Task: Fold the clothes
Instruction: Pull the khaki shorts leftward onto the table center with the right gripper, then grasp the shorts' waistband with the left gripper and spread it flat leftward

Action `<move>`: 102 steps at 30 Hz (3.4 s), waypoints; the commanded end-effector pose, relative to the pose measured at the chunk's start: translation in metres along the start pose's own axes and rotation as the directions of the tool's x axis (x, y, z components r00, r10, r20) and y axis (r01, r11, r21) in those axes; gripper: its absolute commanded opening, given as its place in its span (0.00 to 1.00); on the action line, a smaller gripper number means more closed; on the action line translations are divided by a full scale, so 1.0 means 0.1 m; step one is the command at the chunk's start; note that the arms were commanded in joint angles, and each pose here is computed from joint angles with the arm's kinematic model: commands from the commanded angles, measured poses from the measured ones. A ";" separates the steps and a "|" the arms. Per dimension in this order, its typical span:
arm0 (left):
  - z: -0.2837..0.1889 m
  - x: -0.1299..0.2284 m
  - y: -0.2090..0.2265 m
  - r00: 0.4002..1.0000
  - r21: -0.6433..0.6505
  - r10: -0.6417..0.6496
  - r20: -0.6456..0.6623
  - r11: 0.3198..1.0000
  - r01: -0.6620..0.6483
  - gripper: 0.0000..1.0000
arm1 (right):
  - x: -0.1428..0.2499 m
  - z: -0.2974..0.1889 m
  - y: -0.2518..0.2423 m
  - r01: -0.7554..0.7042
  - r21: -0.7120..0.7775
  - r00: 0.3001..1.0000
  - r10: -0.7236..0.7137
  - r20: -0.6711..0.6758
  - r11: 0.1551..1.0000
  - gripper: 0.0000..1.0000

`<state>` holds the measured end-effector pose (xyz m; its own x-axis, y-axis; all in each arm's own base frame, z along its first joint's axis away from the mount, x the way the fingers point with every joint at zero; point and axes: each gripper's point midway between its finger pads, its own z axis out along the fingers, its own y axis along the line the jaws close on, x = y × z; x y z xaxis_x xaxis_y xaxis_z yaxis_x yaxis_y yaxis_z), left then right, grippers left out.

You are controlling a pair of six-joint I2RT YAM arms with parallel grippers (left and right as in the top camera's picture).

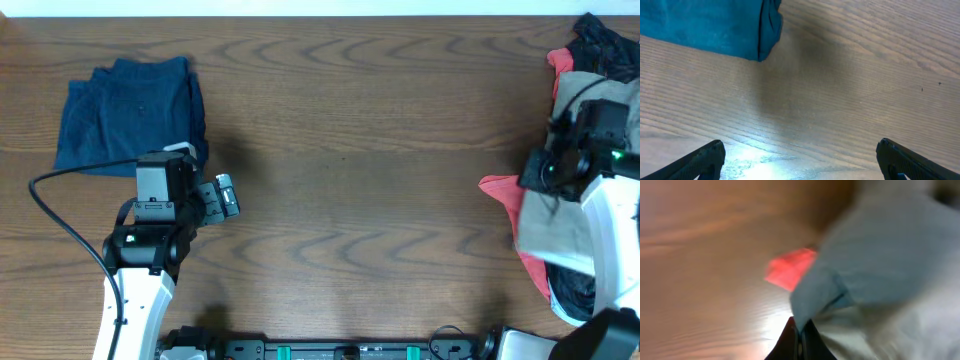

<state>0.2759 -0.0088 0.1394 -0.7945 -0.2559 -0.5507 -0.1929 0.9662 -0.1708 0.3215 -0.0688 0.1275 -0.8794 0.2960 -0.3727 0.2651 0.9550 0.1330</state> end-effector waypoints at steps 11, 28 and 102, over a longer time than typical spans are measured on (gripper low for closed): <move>-0.04 -0.09 -0.02 1.000 0.005 -0.006 0.020 1.000 0.005 0.98 | -0.14 -1.27 2.05 0.594 -0.714 0.804 -0.288 0.520 0.369 0.01; -0.04 -0.12 -0.03 0.998 0.013 -0.056 0.032 0.998 0.055 0.98 | -0.11 -0.48 2.00 0.542 -0.301 0.831 -0.447 0.332 0.785 0.99; 1.06 -0.99 0.06 0.961 -0.012 -0.273 -0.052 0.962 0.273 0.92 | 0.28 -0.27 0.46 0.103 0.139 0.994 -0.095 -0.060 0.985 0.99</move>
<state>0.4180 0.0074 0.1175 -0.7339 -0.5123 -0.4460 -0.3872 0.8550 -0.3449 0.2953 -0.0120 0.1415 -0.9337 0.1808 -0.3092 0.1989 0.9796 -0.0279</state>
